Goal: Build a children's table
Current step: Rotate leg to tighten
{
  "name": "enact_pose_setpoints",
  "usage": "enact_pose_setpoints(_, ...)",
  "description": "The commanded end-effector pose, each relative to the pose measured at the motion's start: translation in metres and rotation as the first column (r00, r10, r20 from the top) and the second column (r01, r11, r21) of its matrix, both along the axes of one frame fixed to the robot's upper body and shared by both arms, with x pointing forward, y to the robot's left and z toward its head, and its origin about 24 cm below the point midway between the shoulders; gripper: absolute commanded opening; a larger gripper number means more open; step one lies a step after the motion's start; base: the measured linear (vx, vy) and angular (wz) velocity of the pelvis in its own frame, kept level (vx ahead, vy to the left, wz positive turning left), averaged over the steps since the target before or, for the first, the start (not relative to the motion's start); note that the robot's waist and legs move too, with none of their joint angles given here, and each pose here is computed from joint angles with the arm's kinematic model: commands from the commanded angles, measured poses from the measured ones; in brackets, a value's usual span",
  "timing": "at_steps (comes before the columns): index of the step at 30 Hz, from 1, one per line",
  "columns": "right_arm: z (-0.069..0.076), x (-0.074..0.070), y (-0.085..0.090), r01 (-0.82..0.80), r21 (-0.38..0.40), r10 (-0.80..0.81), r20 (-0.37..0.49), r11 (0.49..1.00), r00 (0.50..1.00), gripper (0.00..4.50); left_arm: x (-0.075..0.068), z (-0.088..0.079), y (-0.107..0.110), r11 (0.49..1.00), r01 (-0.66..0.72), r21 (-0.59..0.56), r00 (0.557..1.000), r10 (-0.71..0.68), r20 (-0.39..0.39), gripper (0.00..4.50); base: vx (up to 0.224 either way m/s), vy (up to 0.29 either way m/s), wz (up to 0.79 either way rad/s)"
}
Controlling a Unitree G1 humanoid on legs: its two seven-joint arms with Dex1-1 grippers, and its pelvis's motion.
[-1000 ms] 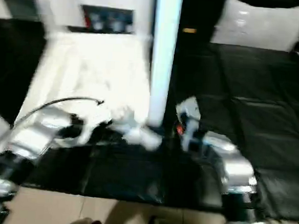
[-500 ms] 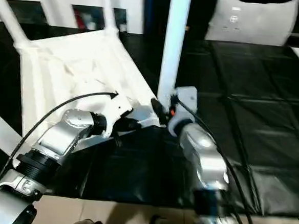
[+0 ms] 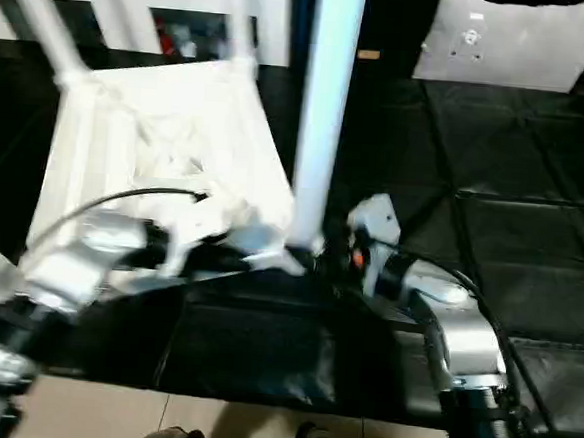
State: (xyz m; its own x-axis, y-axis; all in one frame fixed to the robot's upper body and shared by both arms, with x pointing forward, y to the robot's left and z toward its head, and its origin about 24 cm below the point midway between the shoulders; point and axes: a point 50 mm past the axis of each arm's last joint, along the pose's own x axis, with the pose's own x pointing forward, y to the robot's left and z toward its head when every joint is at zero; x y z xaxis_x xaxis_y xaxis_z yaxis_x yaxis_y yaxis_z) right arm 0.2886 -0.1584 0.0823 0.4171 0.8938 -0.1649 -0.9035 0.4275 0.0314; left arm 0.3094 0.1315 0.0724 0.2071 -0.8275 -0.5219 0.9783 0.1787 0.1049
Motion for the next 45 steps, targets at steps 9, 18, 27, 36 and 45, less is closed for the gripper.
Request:
enact_pose_setpoints(9, 0.007, 0.003, -0.008, -0.270, 0.027, 0.271, -0.079, 0.962, 0.959, 2.95, -0.012, 0.010, -0.004, 0.971, 0.238, 0.000, 0.971, -0.238, 0.008, 0.00, 0.000, 0.000, 0.00)
enact_pose_setpoints(18, 0.004, 0.004, -0.006, -0.347, 0.000, 0.345, -0.121, 0.938, 0.931, 2.30, -0.015, 0.007, -0.005, 0.961, 0.277, 0.005, 0.961, -0.277, -0.006, 0.00, 0.000, 0.000, 0.00)
enact_pose_setpoints(27, 0.002, 0.000, -0.002, -0.391, 0.030, 0.392, -0.137, 0.920, 0.910, 1.95, -0.011, 0.005, -0.006, 0.970, 0.242, -0.005, 0.970, -0.242, -0.001, 0.00, 0.000, 0.000, 0.00)
enact_pose_setpoints(36, -0.005, -0.019, 0.021, -0.137, 0.136, 0.162, -0.193, 0.981, 0.968, 1.95, 0.002, 0.012, -0.036, 0.991, 0.047, -0.126, 0.999, -0.045, 0.019, 0.00, 0.000, 0.000, 0.00)
enact_pose_setpoints(45, -0.015, 0.003, 0.068, 0.376, 0.108, -0.344, -0.236, 0.920, 0.909, 1.95, 0.019, 0.018, -0.074, 0.962, -0.205, -0.182, 0.974, 0.219, 0.059, 0.00, 0.000, 0.000, 0.00)
